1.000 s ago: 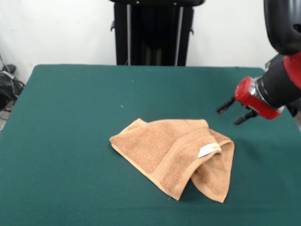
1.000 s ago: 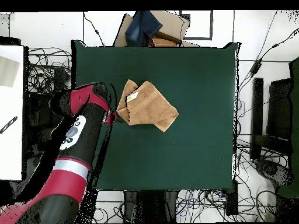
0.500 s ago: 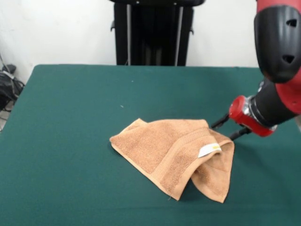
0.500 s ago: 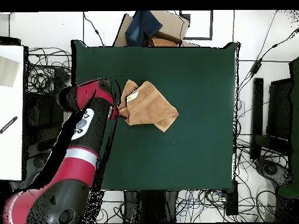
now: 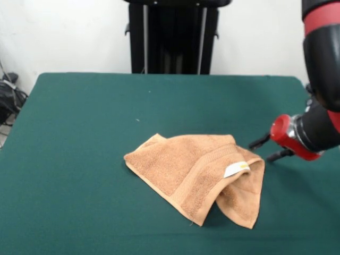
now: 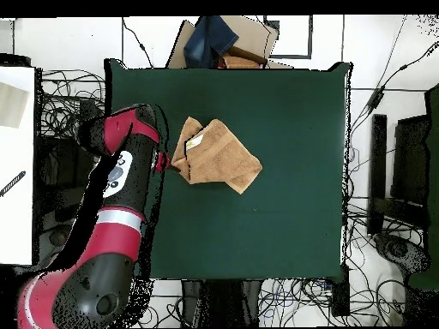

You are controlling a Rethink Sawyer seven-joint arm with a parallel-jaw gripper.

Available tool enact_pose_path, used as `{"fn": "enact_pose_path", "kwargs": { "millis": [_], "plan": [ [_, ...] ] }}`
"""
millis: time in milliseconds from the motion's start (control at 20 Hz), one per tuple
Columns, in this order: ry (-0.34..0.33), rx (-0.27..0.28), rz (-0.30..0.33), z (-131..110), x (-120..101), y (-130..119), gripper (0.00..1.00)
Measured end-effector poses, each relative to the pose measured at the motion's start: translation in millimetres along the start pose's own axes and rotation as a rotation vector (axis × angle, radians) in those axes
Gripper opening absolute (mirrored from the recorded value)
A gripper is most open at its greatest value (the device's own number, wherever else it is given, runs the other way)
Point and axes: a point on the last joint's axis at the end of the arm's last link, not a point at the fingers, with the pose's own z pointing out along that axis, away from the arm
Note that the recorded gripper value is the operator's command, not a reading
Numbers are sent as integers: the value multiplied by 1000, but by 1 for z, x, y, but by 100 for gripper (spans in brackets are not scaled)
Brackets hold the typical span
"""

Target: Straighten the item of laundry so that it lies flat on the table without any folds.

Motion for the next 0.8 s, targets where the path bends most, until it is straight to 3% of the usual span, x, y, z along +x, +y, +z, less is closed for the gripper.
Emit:
{"fn": "enact_pose_path", "kwargs": {
  "millis": [350, 800],
  "plan": [
    [-25, -15, -18, -14, -14, 19, 100],
    [-66, -35, -17, -28, -35, 20, 100]
  ]
}}
